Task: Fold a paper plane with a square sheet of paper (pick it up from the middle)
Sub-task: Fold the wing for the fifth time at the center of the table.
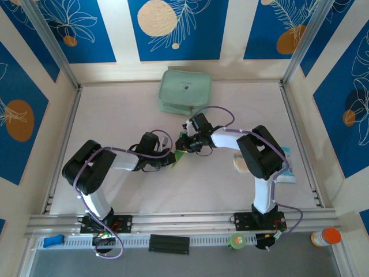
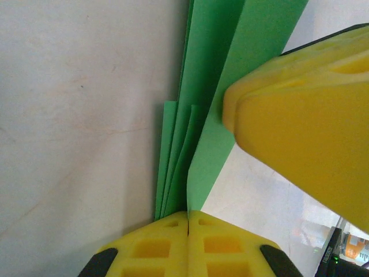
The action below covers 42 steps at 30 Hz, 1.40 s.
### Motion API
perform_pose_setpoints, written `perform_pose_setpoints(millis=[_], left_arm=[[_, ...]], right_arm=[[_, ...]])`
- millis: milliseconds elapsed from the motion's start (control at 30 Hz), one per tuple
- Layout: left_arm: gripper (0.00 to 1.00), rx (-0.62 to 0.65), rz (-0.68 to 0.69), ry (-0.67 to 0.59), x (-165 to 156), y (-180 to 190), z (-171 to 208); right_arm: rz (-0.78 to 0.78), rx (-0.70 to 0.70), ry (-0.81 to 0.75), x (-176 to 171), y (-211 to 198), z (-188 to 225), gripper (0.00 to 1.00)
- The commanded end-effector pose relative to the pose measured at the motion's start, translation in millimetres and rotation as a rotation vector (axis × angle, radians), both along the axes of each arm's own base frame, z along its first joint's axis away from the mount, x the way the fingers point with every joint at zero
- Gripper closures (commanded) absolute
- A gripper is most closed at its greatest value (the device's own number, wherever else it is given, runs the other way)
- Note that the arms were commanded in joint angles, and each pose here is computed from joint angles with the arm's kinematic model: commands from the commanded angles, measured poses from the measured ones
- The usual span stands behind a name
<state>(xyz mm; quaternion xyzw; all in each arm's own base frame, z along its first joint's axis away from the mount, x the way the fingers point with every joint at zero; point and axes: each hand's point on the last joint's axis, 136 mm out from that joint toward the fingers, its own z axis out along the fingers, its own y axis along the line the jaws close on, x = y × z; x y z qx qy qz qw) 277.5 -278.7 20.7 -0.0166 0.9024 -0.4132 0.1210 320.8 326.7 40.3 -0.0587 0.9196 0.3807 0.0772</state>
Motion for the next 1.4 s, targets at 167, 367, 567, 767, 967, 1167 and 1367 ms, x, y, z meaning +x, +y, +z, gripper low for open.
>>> perform_pose_setpoints(millis=[167, 367, 567, 767, 967, 1167, 1367], left_arm=[[0.94, 0.076, 0.001, 0.101, -15.7, 6.7, -32.8], [0.94, 0.076, 0.001, 0.103, -15.7, 6.9, -33.2], [0.94, 0.076, -0.001, 0.104, -16.4, 6.7, -33.8], [0.94, 0.076, 0.002, 0.104, -16.0, 7.1, -33.3], [0.94, 0.074, 0.002, 0.103, -16.3, 7.0, -31.8], [0.93, 0.070, 0.002, 0.104, -17.9, 7.1, -28.2], [0.92, 0.076, 0.007, 0.108, -23.4, 12.1, -21.7]], right_arm=[[0.005, -0.015, 0.021, 1.9, 0.2, -6.0, 0.79], [0.005, -0.029, 0.038, 1.0, -0.6, -11.7, 0.81], [-0.008, -0.048, 0.051, 2.1, -4.6, -18.2, 0.82], [-0.016, -0.069, 0.066, 2.2, -6.7, -25.0, 0.82], [-0.028, -0.101, 0.089, 1.7, -11.3, -34.3, 0.83], [-0.044, -0.135, 0.114, 0.9, -17.3, -42.9, 0.83], [-0.050, -0.166, 0.133, -1.5, -21.3, -50.3, 0.83]])
